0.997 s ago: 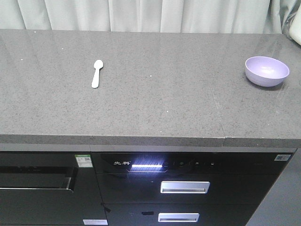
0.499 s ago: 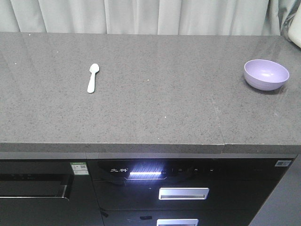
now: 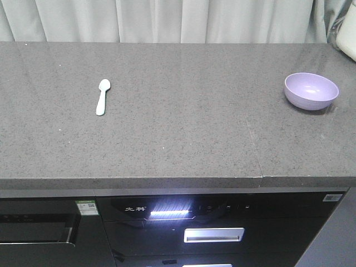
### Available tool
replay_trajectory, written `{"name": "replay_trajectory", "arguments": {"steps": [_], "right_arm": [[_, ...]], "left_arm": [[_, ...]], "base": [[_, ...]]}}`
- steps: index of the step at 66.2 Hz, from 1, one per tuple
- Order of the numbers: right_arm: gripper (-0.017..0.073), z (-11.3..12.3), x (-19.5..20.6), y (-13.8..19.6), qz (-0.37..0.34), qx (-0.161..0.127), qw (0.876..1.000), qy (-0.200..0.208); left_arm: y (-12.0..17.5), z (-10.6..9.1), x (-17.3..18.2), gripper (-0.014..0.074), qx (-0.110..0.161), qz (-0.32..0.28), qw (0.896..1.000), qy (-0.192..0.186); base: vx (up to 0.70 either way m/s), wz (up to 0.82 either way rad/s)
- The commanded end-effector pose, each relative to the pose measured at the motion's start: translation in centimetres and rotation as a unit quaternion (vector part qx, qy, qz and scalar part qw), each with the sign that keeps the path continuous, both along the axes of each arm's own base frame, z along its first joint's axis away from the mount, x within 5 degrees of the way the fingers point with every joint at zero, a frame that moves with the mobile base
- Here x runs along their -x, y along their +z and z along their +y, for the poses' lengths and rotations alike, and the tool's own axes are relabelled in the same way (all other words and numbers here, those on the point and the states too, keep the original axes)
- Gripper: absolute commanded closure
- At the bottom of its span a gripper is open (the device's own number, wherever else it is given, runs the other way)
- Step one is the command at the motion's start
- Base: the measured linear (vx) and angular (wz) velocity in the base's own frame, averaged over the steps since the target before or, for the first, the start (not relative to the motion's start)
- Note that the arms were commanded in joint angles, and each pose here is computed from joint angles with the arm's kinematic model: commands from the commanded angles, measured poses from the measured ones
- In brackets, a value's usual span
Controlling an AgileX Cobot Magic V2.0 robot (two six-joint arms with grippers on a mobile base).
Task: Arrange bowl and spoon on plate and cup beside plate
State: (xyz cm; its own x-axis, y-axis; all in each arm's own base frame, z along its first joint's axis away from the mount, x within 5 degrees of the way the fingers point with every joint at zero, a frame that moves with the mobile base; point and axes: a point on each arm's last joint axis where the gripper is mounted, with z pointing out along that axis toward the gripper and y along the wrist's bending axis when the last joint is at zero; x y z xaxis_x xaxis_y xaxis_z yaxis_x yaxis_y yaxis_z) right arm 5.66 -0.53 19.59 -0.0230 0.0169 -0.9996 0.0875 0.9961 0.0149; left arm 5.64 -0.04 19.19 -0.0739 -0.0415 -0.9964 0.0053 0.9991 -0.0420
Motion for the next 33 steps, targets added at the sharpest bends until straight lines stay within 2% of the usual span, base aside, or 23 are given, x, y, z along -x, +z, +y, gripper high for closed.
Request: {"name": "replay_trajectory", "arguments": {"steps": [1,33], "right_arm": [[0.0564,0.04,0.02,0.21,-0.036,0.008,0.999,0.001],[0.0564,0.04,0.02,0.21,-0.036,0.008,0.999,0.001]], "left_arm": [[-0.21,-0.01,-0.02,0.0599,0.006,-0.032,0.999,0.0],[-0.21,-0.01,-0.02,0.0599,0.006,-0.032,0.999,0.0]], "base": [[0.04,-0.04],[0.04,-0.04]]}}
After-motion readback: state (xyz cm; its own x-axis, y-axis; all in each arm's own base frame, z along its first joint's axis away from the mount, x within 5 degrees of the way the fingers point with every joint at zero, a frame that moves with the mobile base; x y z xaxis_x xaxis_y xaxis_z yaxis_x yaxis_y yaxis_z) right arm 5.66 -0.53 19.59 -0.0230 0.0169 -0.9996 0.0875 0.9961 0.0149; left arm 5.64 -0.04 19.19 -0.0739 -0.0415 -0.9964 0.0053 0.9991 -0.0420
